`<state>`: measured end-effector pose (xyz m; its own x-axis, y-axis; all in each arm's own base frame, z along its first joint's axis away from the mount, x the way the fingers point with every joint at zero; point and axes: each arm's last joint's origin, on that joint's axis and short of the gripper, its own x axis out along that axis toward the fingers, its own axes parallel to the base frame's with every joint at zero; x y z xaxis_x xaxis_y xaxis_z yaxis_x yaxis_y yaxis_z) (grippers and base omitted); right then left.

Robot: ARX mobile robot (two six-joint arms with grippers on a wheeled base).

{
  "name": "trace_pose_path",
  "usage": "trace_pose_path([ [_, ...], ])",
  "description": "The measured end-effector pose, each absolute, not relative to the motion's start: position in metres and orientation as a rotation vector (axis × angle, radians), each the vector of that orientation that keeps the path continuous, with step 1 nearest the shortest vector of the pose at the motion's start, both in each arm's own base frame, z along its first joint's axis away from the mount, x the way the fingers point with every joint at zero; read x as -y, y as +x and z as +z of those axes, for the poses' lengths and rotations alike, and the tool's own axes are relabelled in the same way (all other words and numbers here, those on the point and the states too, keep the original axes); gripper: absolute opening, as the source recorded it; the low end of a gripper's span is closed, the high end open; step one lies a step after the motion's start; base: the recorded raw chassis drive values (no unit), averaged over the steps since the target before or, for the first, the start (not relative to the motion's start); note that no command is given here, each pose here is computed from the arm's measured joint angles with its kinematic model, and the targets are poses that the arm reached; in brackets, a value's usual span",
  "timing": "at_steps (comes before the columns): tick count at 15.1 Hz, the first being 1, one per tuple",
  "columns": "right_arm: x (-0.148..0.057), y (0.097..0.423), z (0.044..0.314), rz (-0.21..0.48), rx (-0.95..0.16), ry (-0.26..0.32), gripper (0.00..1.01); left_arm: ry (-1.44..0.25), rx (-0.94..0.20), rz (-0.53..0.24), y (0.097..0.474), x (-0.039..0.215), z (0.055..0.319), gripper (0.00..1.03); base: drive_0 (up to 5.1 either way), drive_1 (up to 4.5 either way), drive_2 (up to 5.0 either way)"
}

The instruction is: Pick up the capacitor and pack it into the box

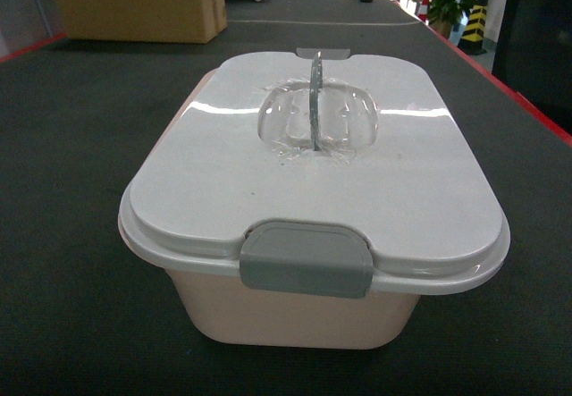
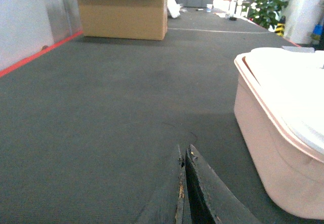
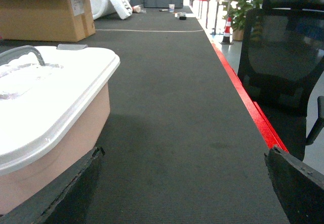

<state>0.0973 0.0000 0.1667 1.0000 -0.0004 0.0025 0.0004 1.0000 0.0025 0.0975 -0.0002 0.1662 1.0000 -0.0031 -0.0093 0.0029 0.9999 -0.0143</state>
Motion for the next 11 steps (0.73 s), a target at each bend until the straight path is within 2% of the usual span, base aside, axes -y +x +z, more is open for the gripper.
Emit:
trace_pose_path([
  [2, 0.0, 0.0973, 0.1666, 0.0, 0.002, 0.002, 0.98, -0.015, 0.002, -0.002, 0.0975, 0.0002, 0.1674, 0.02, 0.0, 0.0, 0.0],
  [3, 0.0, 0.0973, 0.1666, 0.0, 0.002, 0.002, 0.98, -0.014, -0.002, -0.001, 0.0976, 0.0002, 0.1668, 0.12, 0.0, 0.0, 0.0],
  [9, 0.0, 0.0973, 0.1666, 0.0, 0.002, 0.002, 0.98, -0.014, -0.001, -0.002, 0.0976, 0.0002, 0.1669, 0.92, 0.0, 0.0, 0.0],
  [10, 0.0, 0.0973, 0.1666, 0.0, 0.002, 0.002, 0.98, -0.013, -0.001, -0.002, 0.0976, 0.0002, 0.1669, 1.0, 0.0, 0.0, 0.0],
  [11, 0.0, 0.0973, 0.1666, 0.0, 0.002, 0.002, 0.98, -0.014, -0.002, -0.002, 0.0976, 0.0002, 0.1669, 0.98, 0.0, 0.0, 0.0],
])
